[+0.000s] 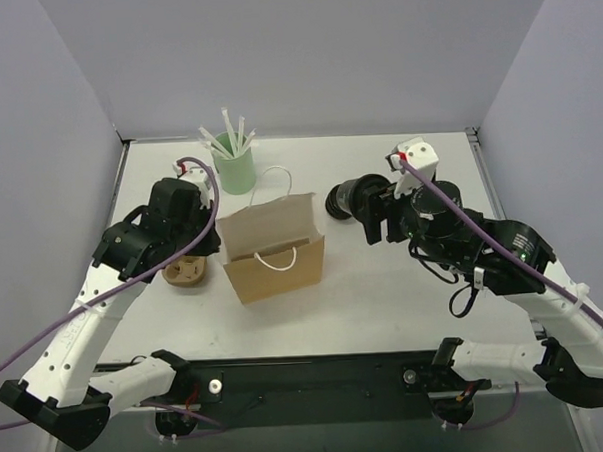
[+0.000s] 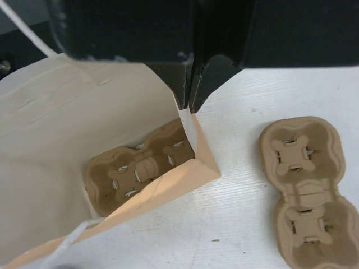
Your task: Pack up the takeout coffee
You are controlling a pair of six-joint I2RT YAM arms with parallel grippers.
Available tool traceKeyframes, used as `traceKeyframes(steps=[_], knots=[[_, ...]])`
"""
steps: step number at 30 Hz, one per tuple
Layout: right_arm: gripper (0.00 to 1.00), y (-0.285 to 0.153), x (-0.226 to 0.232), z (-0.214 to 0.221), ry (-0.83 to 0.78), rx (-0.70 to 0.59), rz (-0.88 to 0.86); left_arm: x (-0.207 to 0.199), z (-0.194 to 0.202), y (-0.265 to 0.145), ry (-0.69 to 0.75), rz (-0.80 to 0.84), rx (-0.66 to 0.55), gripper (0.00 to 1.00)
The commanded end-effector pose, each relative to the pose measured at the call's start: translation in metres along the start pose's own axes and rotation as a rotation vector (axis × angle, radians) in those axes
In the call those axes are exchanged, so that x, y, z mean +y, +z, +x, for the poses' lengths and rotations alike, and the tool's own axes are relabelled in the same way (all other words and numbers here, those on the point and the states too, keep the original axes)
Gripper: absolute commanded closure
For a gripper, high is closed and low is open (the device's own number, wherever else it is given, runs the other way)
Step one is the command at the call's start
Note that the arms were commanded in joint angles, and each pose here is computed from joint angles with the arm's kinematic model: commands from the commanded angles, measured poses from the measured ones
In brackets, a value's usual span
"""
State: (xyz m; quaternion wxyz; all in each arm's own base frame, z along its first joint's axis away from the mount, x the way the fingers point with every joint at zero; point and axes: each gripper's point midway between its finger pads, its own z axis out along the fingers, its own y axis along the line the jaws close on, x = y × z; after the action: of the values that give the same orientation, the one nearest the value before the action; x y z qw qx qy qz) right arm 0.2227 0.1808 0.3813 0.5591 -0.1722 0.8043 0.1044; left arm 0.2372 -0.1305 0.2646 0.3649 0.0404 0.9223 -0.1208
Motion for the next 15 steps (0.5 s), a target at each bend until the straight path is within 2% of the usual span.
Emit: traceKeyframes(steps=[1,7,13,15], knots=[[0.58,-0.017,-0.045,0.043,0.11,0.138,0.19,0.027,-0.003,-0.016,0.021,-0.128,-0.029,1.0],[0.57,-0.012,-0.058,0.103,0.186,0.305,0.271,0.04,-0.001,-0.021,0.03,-0.189,-0.042,1.0],[0.57,0.007,-0.05,0.167,0.192,0.52,0.271,0.031,-0.011,-0.029,0.017,-0.131,-0.097,1.0],[0.56,0.013,-0.047,0.181,0.198,0.55,0.266,0.026,-0.01,-0.029,0.016,-0.104,-0.093,1.0]])
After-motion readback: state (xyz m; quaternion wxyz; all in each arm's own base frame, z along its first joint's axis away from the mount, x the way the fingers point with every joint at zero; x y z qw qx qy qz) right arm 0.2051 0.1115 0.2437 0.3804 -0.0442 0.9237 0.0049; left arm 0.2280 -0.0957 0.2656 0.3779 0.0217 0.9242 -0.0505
